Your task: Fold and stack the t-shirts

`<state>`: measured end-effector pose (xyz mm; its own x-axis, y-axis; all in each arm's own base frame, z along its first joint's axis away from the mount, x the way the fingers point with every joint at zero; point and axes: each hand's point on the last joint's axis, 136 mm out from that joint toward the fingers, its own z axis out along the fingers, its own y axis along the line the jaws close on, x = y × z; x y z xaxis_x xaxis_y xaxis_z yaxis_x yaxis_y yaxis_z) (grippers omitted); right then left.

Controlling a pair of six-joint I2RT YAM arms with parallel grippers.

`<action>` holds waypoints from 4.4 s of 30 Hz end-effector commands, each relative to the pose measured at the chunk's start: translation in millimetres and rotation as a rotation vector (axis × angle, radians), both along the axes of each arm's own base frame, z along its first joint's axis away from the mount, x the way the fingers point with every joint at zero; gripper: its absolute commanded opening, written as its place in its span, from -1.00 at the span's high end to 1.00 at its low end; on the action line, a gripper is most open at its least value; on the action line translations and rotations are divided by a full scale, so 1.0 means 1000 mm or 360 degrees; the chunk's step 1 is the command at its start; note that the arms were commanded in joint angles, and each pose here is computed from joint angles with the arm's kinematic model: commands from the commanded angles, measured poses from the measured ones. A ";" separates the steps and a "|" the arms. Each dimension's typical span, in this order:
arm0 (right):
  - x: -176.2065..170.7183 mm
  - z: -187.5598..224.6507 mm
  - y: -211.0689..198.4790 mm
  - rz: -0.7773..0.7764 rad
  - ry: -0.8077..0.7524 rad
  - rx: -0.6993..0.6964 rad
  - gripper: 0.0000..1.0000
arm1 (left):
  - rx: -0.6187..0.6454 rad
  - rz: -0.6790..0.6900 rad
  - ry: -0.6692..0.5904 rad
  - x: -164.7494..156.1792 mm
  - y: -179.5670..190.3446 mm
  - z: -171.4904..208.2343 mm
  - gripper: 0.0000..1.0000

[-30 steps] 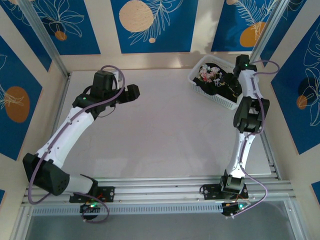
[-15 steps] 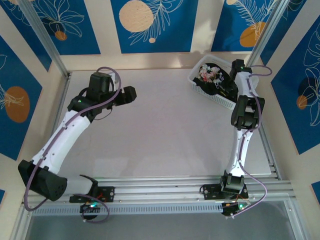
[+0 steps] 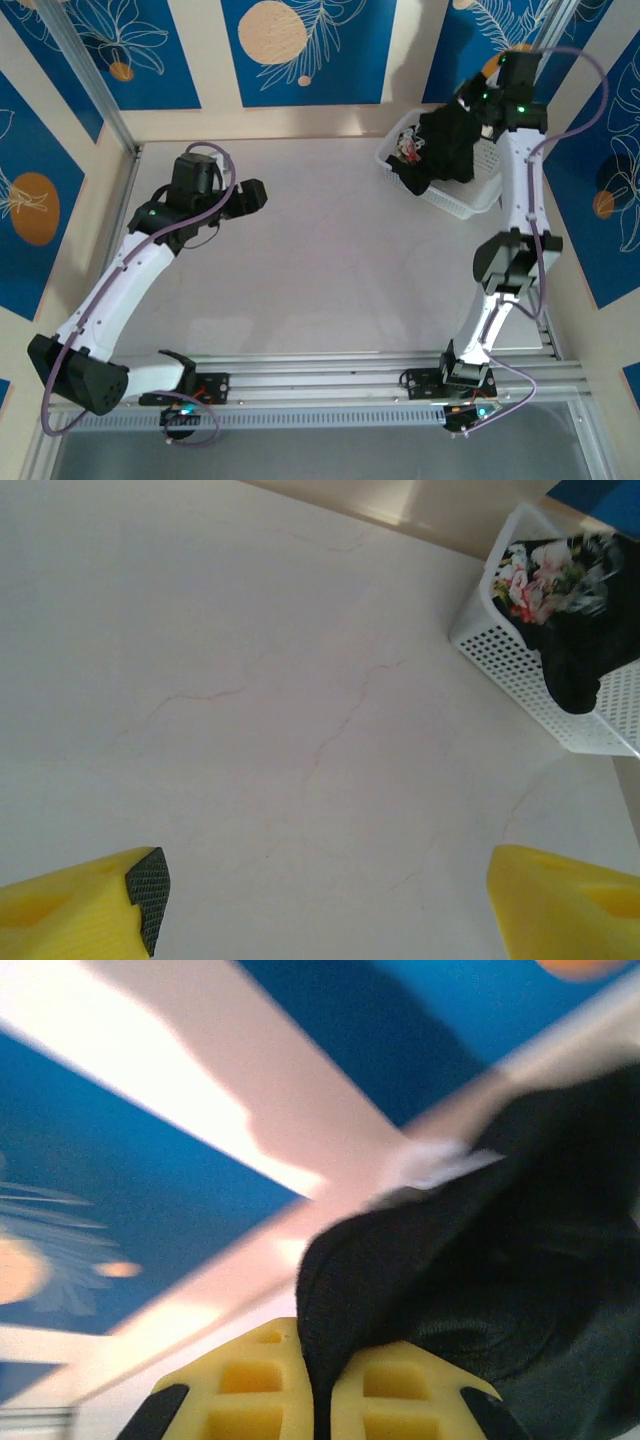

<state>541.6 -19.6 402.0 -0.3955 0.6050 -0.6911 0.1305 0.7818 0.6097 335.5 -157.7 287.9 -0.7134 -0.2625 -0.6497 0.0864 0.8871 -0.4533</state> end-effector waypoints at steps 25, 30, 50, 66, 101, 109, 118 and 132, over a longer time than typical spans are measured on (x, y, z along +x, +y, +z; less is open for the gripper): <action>-0.208 -0.014 0.441 0.1631 -0.0007 0.0224 1.00 | 0.0277 0.0469 -0.0021 -0.045 0.079 -0.006 -0.67; -0.232 -0.114 0.485 0.1842 0.0512 0.0125 0.04 | 0.0265 0.0515 0.0130 -0.074 0.090 -0.036 -0.67; -0.154 -0.193 0.137 0.0452 0.0790 -0.0024 -0.48 | 0.0386 -0.0335 0.0892 -0.105 -0.122 -0.206 -1.00; -0.174 -0.198 0.097 0.0236 0.0777 -0.0015 -0.29 | 0.0602 -0.0025 0.0569 -0.021 -0.120 -0.156 1.00; -0.233 -0.302 0.312 0.0592 0.1477 0.0383 -0.40 | 0.0199 0.0575 -0.0018 -0.095 0.089 0.008 1.00; -0.281 -0.351 0.352 0.0666 0.1807 0.0363 -0.21 | 0.0224 0.0593 0.0009 -0.104 0.096 0.005 1.00; -0.272 -0.372 0.357 0.0559 0.1784 0.0371 0.07 | 0.0204 0.0578 0.0024 -0.116 0.100 0.004 1.00; -0.242 -0.363 0.365 0.0534 0.1695 0.0396 1.00 | 0.0175 0.0595 0.0008 -0.129 0.108 0.005 1.00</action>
